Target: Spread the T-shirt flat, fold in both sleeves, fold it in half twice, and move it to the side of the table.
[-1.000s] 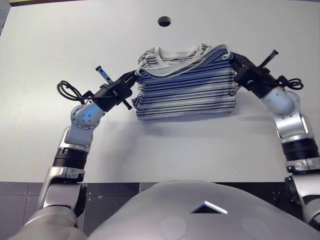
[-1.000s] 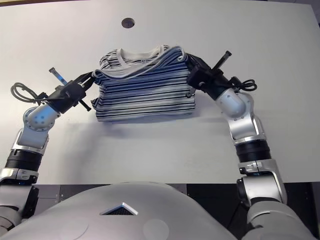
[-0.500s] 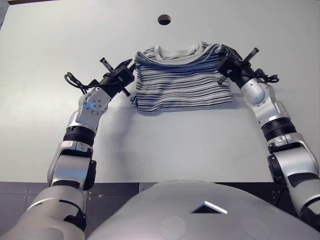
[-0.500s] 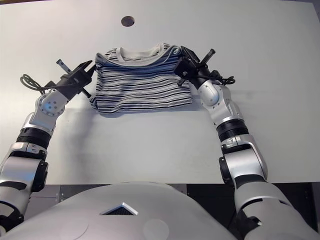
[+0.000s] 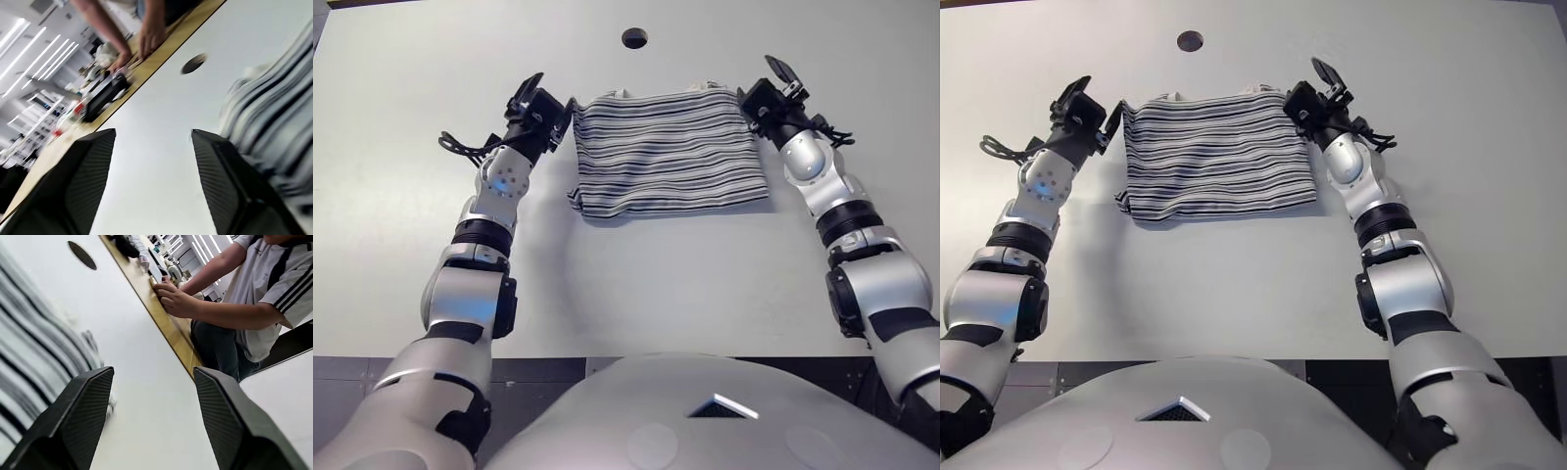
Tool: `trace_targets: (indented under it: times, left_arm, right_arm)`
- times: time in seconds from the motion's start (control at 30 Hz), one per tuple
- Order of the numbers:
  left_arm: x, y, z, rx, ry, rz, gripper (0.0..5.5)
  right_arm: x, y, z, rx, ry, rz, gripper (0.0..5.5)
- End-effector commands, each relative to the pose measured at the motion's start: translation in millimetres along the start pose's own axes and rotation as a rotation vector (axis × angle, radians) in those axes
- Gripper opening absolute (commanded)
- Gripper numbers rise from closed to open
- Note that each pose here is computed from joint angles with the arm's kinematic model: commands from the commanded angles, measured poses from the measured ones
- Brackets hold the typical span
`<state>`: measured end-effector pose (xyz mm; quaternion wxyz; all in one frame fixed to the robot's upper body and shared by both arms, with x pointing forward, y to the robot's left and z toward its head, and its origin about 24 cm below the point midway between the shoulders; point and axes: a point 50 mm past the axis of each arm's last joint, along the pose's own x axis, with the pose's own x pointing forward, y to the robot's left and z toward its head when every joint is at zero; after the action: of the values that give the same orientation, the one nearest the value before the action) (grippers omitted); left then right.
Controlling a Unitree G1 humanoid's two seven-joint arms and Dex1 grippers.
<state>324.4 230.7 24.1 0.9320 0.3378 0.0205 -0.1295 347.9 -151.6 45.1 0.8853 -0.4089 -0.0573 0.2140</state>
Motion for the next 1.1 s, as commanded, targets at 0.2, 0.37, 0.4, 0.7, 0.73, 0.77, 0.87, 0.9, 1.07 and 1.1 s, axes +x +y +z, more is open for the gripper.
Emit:
trace_targets:
  times: [0.2,0.37,0.4,0.7,0.73,0.77,0.87,0.9,1.07,1.1]
  left_arm:
    - [-88,25,-48,-0.022,0.076,0.285,4.40]
    - [-99,20,-12,-0.072,-0.055,0.403,4.52]
    - [-102,21,-5,-0.073,-0.078,0.424,4.52]
    - [-126,28,14,-0.057,-0.085,0.501,4.52]
    - [-128,29,14,-0.056,-0.082,0.503,4.52]
    - [-130,30,13,-0.056,-0.079,0.508,4.52]
    - [-135,32,12,-0.064,-0.072,0.526,4.52]
    - [-135,31,12,-0.067,-0.072,0.530,4.52]
    - [-137,35,9,-0.079,-0.070,0.555,4.52]
    - [-136,35,9,-0.081,-0.070,0.554,4.52]
  right_arm:
    - [-95,-3,-4,-0.386,-0.123,0.364,2.98]
    - [-99,20,-20,-0.488,-0.060,0.544,2.98]
    - [-100,29,-20,-0.514,-0.069,0.593,2.98]
    - [-162,58,22,-0.645,-0.330,0.917,2.98]
    - [-169,65,35,-0.645,-0.394,0.953,2.98]
    - [-175,77,54,-0.635,-0.488,0.992,2.98]
    - [-175,115,91,-0.601,-0.690,1.063,2.98]
    - [-168,129,98,-0.601,-0.731,1.072,2.98]
    - [-116,199,158,-0.509,-0.862,0.963,2.98]
    - [-108,205,168,-0.484,-0.872,0.924,2.98]
